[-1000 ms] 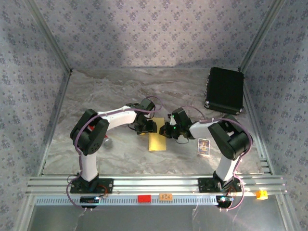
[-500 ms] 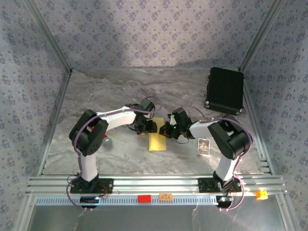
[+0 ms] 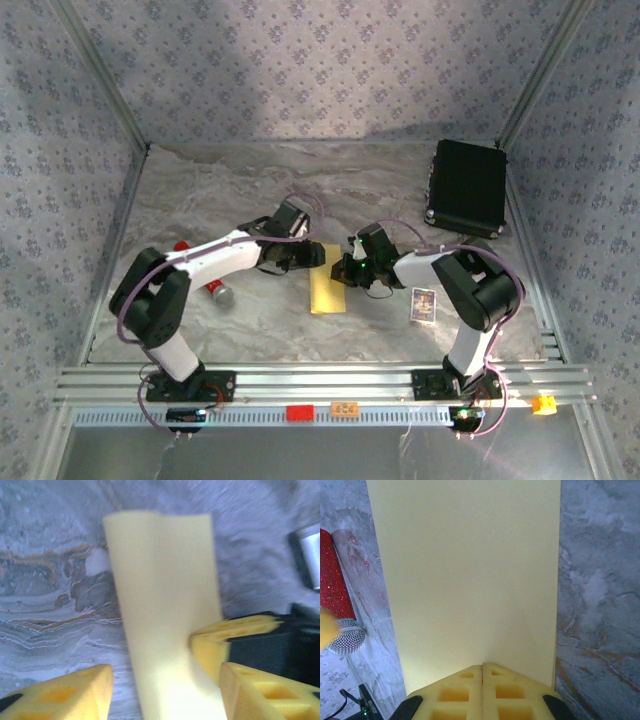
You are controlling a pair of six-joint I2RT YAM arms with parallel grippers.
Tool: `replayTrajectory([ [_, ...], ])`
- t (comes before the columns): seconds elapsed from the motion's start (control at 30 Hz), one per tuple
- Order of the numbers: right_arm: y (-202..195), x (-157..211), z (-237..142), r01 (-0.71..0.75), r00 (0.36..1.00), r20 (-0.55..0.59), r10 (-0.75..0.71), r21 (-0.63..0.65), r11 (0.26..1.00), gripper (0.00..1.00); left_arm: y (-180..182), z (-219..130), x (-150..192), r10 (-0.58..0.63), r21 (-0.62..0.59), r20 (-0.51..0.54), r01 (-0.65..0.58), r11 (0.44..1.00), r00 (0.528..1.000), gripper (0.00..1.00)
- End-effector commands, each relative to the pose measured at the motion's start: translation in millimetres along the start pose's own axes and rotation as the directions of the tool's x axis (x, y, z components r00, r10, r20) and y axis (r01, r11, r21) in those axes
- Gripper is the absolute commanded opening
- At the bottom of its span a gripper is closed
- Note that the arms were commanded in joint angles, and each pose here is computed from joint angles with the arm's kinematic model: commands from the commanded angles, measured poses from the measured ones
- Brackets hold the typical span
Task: Fold a paper plane with a square sheet of paper (pick it up from the middle)
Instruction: Hold the square sheet of paper at the center of the table, then first fold the square sheet of paper in half at the center of the table.
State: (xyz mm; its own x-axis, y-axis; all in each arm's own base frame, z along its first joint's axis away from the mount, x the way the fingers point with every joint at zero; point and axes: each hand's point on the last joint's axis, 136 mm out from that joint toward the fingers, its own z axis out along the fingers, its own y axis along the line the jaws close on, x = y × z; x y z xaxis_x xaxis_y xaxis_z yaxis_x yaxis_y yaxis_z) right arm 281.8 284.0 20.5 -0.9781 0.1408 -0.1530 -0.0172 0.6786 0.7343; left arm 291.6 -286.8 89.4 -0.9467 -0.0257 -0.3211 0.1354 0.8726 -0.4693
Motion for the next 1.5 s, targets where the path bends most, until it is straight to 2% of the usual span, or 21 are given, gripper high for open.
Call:
replayTrajectory([
  [0.0,-39,20,3,-0.044,0.997,-0.055,0.052,0.130,0.991,0.00,-19,-9,-8,-0.005,0.139,0.030,0.001,0.990,1.000,0.48],
  [0.17,-38,19,3,-0.046,0.997,-0.052,0.053,0.131,0.990,0.00,-37,-1,1,-0.027,0.296,-0.032,0.035,0.955,0.999,0.27],
  [0.27,-38,20,2,-0.044,0.997,-0.050,0.051,0.133,0.990,0.00,-36,8,6,-0.040,0.315,-0.060,0.057,0.947,0.997,0.15],
  [0.4,-39,19,-1,-0.045,0.998,-0.040,0.051,0.142,0.989,0.00,-36,17,14,-0.056,0.347,-0.094,0.086,0.934,0.994,0.05],
  [0.6,-38,19,-2,-0.042,0.998,-0.039,0.048,0.139,0.989,0.00,-29,28,26,-0.063,0.343,-0.138,0.108,0.933,0.988,0.03],
  [0.8,-38,19,-1,-0.043,0.998,-0.038,0.049,0.138,0.989,0.00,-14,40,39,-0.071,0.289,-0.176,0.120,0.950,0.982,0.02],
  [1.17,-39,20,1,-0.045,0.998,-0.045,0.052,0.141,0.989,0.00,24,51,56,-0.095,0.206,-0.174,0.130,0.970,0.980,0.02],
  [1.33,-40,20,1,-0.046,0.998,-0.044,0.053,0.146,0.988,0.00,50,61,74,-0.096,0.120,-0.199,0.122,0.985,0.975,0.02],
  [1.47,-39,19,1,-0.044,0.998,-0.041,0.051,0.145,0.988,0.00,52,60,74,-0.093,0.112,-0.195,0.116,0.987,0.976,0.02],
])
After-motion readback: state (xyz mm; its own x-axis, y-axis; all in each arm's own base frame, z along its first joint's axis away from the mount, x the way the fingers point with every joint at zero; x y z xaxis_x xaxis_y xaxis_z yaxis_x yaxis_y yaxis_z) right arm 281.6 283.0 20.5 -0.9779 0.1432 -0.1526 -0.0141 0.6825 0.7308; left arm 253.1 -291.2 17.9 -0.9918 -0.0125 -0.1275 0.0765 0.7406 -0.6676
